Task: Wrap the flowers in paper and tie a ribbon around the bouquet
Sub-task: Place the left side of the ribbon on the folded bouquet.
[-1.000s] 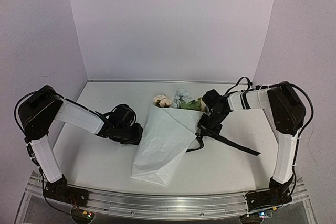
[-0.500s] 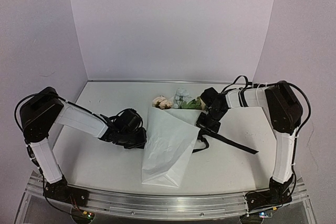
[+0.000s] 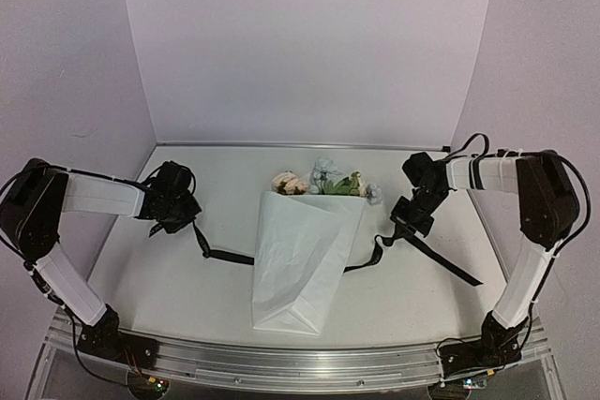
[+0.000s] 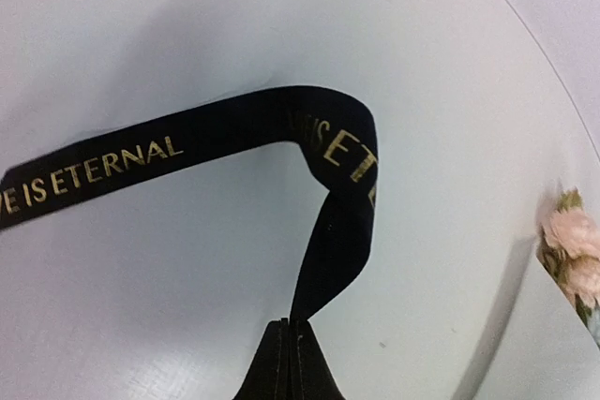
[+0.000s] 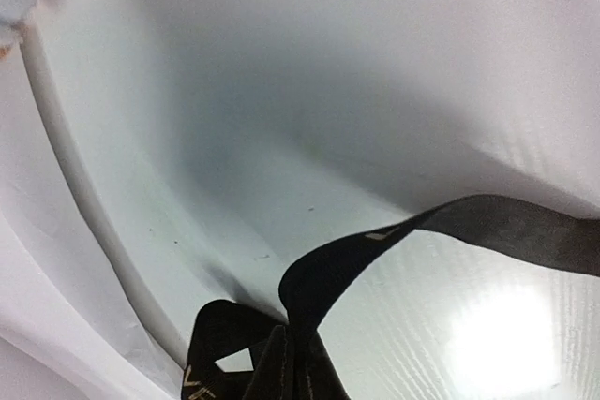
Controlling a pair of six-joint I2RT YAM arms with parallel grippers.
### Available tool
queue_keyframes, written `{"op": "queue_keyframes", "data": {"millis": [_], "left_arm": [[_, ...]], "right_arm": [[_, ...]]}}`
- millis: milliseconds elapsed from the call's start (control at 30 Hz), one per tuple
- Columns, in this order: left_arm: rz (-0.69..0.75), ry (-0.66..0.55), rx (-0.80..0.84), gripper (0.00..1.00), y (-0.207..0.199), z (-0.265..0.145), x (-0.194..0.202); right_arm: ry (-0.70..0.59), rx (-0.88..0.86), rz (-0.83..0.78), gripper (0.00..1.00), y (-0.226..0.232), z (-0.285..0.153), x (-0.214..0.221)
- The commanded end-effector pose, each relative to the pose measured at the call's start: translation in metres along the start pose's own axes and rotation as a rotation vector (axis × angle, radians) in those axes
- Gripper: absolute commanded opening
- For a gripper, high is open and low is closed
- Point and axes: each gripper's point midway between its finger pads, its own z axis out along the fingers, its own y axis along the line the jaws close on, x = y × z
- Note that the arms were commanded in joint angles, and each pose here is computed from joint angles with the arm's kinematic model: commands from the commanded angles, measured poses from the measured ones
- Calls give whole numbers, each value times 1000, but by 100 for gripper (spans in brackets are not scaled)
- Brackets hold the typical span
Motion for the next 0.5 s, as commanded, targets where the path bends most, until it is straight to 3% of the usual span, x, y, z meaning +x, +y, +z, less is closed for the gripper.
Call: {"op": "queue_keyframes", "data": {"millis": [0, 267, 467], "left_arm": [[-53, -45, -68, 0, 40, 4, -38], [-239, -96, -178, 0, 108, 8, -86], [-251, -95, -147, 0, 108, 11, -91]], "right_arm": [[-26, 26, 24, 0, -23, -18, -10], [-35, 66, 95, 0, -59, -28, -22], [-35, 72, 103, 0, -64, -30, -26]]}}
